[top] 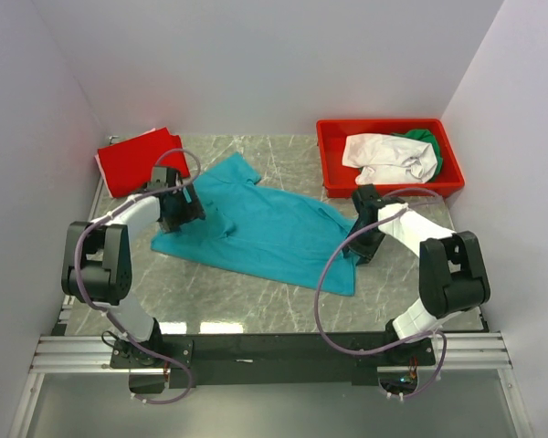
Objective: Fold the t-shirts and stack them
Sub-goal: Fold the tshirt
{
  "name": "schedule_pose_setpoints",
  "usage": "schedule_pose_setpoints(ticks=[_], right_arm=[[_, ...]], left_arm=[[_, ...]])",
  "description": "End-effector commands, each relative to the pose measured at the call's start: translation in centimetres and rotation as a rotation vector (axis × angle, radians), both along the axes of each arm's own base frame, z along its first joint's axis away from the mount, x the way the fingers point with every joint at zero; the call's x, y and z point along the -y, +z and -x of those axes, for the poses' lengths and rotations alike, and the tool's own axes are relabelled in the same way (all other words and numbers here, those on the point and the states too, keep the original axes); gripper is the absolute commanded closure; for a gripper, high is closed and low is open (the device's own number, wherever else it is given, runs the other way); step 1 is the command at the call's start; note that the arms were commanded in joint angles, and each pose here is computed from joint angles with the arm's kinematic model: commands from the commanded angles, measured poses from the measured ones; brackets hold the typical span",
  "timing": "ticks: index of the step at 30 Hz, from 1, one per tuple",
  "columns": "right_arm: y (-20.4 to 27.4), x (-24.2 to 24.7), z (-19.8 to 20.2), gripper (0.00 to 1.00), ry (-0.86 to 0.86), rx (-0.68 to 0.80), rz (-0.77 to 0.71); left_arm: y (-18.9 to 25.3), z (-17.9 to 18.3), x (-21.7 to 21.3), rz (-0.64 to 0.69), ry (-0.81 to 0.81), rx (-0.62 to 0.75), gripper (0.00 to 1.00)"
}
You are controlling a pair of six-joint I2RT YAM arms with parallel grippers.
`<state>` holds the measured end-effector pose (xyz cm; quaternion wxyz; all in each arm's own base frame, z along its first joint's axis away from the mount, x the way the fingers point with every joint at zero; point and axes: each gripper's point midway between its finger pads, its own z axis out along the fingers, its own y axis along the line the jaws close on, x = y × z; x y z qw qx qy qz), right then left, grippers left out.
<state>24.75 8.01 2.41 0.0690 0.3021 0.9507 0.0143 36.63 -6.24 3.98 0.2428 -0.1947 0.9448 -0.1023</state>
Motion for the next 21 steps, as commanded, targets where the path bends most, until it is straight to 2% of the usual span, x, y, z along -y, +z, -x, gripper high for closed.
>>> schedule_pose_setpoints(ticks=[1, 4, 8, 13, 21], right_arm=[[3.9, 0.6, -2.0, 0.51, 0.013, 0.111, 0.03], [5.8, -0.1, -3.3, 0.51, 0.049, 0.175, 0.011], [5.8, -1.7, -4.5, 0.51, 0.098, 0.198, -0.045], [3.1, -4.2, -4.3, 0.51, 0.129, 0.148, -0.142], [-1.9, -3.6, -0.5, 0.52, 0.122, 0.004, -0.132]], left_arm=[[5.7, -3.0, 0.0, 0.005, -0.019, 0.143, 0.13], [6.5, -4.3, 0.3, 0.021, -0.021, 0.161, 0.12], [4.2, -5.1, 0.9, 0.055, -0.03, 0.118, 0.12], [0.9, -4.4, 1.9, 0.118, -0.046, 0.052, 0.13], [-2.2, -1.1, 1.1, 0.083, -0.036, -0.038, 0.13]])
